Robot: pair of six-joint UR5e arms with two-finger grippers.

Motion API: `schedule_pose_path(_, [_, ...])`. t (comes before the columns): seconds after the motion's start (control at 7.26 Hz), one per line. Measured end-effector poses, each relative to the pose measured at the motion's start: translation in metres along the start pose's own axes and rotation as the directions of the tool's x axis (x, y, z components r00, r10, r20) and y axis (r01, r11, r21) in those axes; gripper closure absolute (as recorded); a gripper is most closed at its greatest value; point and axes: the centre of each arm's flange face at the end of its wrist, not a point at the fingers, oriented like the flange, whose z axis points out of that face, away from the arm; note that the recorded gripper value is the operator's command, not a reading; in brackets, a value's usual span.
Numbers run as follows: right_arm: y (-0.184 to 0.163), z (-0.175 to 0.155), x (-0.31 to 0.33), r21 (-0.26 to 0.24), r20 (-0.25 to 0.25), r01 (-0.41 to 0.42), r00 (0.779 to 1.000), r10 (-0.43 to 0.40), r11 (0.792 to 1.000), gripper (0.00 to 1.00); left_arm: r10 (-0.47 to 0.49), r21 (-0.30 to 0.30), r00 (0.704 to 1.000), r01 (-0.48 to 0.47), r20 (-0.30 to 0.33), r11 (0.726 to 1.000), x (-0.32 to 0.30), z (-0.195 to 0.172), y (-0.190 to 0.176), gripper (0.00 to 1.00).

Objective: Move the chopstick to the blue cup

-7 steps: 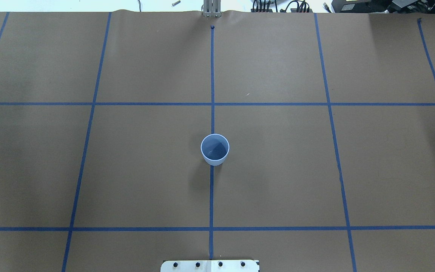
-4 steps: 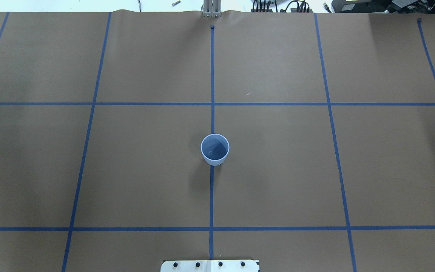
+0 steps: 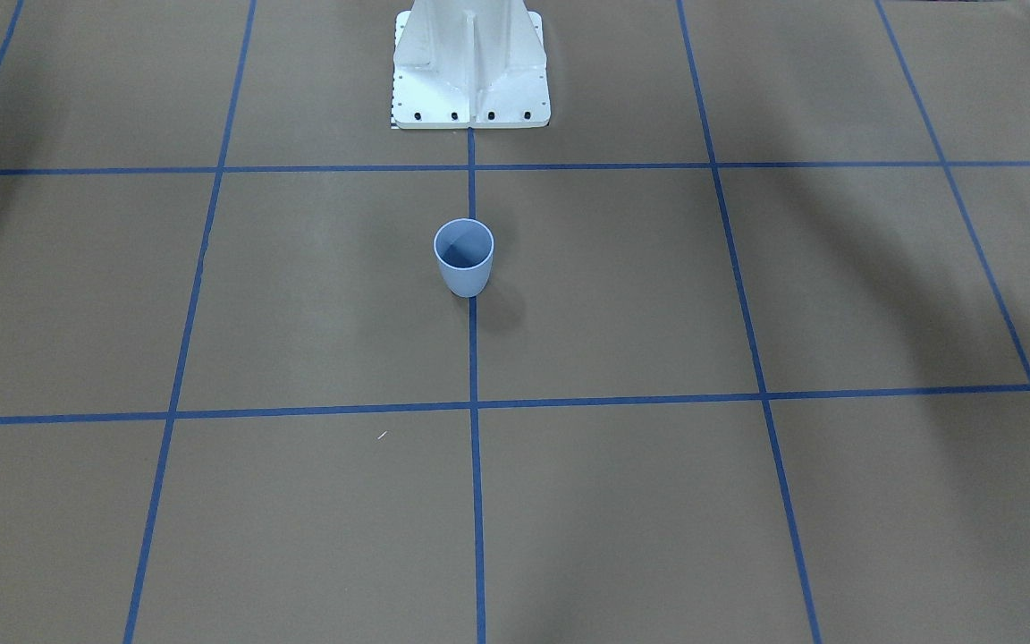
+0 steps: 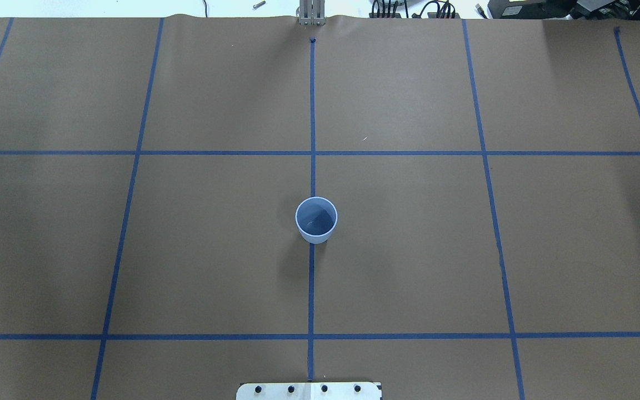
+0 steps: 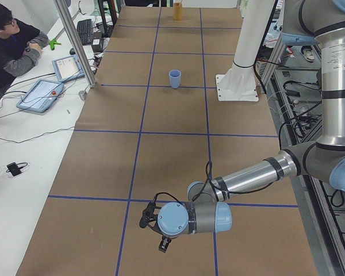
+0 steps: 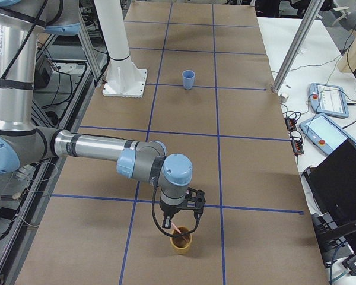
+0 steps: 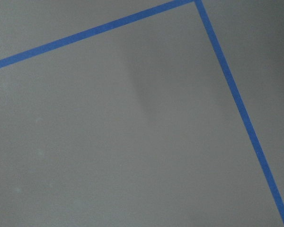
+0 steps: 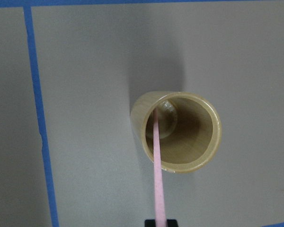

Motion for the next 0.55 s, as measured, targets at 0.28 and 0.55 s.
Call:
schedule_pose_path(0.28, [0.004, -0.007, -0.002, 0.009, 0.0, 0.024, 1.0, -0.024, 1.0, 1.0, -0.002, -0.001, 1.0, 0.002, -0.001, 1.0, -0.001, 0.001, 0.001, 0.02])
schedule_pose_path(0.55, [0.01, -0.016, 0.009, 0.009, 0.008, 0.044, 0.999, -0.044, 0.999, 1.0, -0.005, -0.003, 1.0, 0.005, -0.001, 1.0, -0.001, 0.001, 0.002, 0.02])
